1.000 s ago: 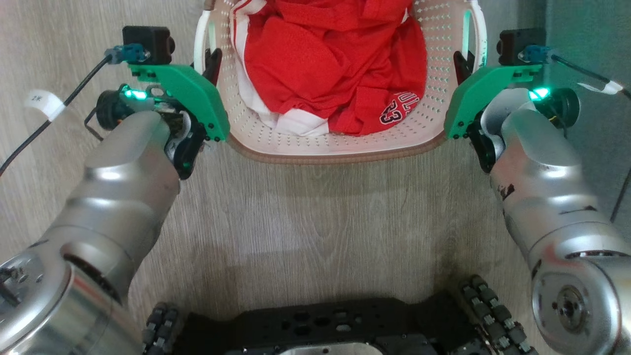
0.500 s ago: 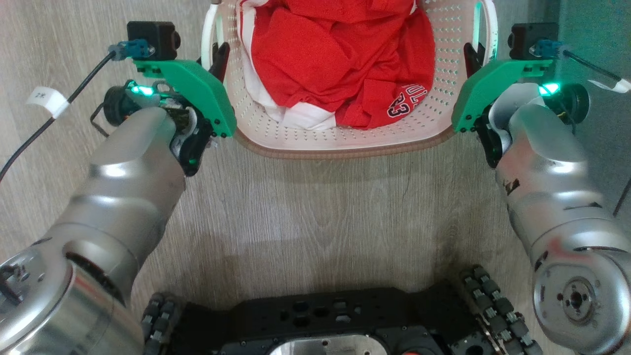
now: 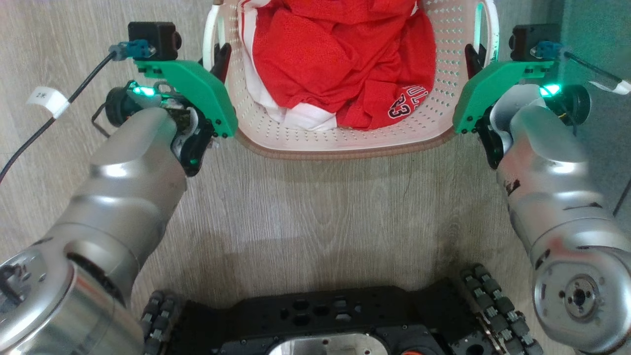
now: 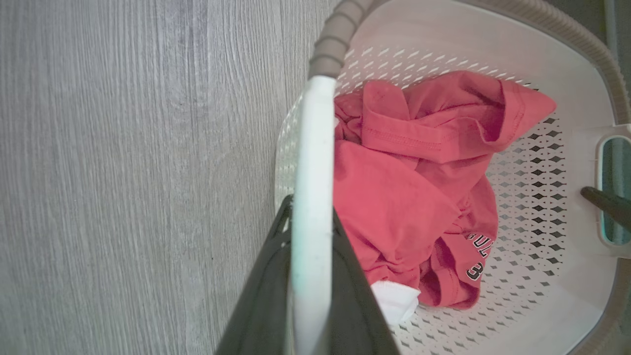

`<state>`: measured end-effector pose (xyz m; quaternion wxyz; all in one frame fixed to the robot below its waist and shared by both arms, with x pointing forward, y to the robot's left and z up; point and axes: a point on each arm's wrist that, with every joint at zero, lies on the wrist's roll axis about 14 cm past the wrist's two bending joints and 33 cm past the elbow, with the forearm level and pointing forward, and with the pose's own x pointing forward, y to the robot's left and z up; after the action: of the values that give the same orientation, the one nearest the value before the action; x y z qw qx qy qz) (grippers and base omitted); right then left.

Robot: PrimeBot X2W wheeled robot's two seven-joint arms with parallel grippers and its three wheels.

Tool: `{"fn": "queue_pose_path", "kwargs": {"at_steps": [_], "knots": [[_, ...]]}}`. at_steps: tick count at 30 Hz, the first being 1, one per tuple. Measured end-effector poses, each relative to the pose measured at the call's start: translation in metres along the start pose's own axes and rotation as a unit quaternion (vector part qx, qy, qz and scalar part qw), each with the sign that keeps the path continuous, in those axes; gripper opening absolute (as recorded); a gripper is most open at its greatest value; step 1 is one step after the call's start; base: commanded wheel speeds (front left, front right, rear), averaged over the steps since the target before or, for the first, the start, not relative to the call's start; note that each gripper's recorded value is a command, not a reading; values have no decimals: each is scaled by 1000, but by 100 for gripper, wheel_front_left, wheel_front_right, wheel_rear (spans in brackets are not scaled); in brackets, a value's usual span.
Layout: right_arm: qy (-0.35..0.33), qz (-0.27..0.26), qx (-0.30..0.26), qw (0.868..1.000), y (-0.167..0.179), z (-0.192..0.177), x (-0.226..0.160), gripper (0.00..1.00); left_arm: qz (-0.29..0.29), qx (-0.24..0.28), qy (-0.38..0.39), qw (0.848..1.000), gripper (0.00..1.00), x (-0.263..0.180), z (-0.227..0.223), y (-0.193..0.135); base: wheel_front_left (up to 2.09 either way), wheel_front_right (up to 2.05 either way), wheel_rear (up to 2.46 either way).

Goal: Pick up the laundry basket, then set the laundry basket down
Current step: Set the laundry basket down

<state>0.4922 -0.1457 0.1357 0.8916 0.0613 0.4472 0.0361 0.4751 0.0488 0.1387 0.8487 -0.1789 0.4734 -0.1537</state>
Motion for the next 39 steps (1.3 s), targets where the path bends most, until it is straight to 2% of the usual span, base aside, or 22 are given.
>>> {"fn": "queue_pose_path", "kwargs": {"at_steps": [8, 9, 10, 11, 14, 21, 39], "knots": [[0, 1, -1, 1000, 1, 0, 0, 0, -2, 1, 6, 1000, 0, 0, -2, -1, 0, 0, 0], [0, 3, -1, 1000, 2, 0, 1, 13, -4, 2, 7, 1000, 0, 0, -2, -2, 0, 0, 0], [-1, 5, 0, 1000, 4, 0, 2, 100, -5, -1, 9, 1000, 87, -1, -2, -3, 0, 0, 0], [-3, 4, 0, 1000, 3, 2, 3, 100, -7, -4, 12, 1000, 100, -1, -2, -3, 0, 0, 0], [-13, -6, -8, 1000, -8, 12, 6, 100, 4, 5, 16, 1000, 100, -6, -2, 11, 0, 0, 0], [-16, 8, -5, 1000, 0, 13, 6, 100, 6, 8, 15, 1000, 100, -8, 0, 15, 0, 0, 0], [-39, 36, 6, 999, 14, 30, 4, 100, -6, -8, 4, 1000, 100, -10, 9, 8, 0, 0, 0]]}}
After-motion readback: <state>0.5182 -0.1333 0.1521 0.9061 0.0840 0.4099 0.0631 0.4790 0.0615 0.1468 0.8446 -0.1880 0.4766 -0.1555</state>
